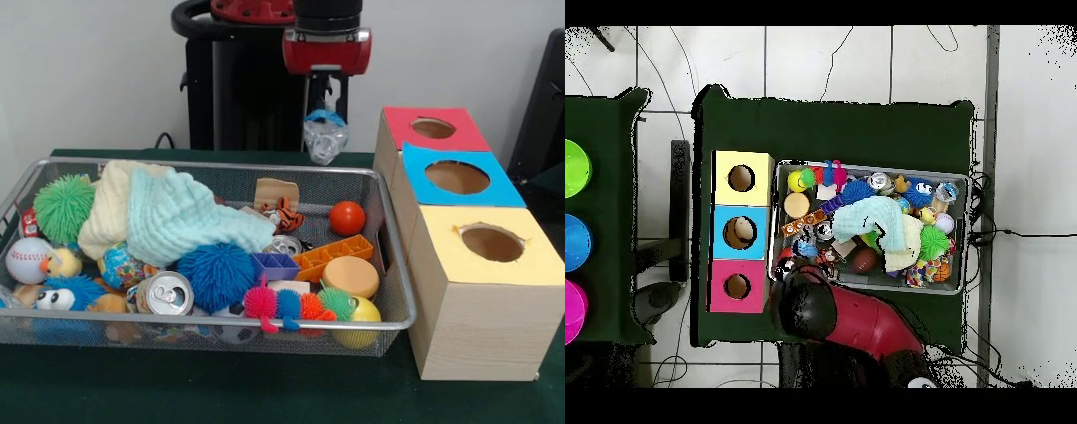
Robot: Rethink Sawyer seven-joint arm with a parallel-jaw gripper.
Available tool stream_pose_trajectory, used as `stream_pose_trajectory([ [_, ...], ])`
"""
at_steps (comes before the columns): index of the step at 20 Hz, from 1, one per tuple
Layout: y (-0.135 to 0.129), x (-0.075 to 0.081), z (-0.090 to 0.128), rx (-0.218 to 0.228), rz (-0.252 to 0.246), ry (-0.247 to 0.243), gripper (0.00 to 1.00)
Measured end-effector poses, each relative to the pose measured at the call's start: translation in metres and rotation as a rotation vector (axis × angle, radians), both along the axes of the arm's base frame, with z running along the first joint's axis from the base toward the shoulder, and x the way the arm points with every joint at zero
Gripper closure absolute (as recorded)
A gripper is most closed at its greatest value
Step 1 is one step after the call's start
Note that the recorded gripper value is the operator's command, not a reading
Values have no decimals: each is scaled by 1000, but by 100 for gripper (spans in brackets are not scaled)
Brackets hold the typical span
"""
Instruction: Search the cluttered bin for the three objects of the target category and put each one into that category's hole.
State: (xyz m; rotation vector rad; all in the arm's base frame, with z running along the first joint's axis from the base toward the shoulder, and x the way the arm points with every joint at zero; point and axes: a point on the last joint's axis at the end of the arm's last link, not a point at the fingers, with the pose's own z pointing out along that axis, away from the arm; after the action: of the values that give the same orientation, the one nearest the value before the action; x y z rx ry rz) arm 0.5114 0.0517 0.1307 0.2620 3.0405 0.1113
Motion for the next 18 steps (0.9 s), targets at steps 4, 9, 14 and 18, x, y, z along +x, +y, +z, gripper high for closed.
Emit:
stream_pose_trajectory([
  [4, 36, -13, 5, 37, -66, 30, 100],
  [9, 68, -31, 0, 61, -133, 60, 100],
  [14, 90, -44, -6, 66, -183, 57, 100],
  [18, 101, -45, -11, 64, -227, 18, 100],
])
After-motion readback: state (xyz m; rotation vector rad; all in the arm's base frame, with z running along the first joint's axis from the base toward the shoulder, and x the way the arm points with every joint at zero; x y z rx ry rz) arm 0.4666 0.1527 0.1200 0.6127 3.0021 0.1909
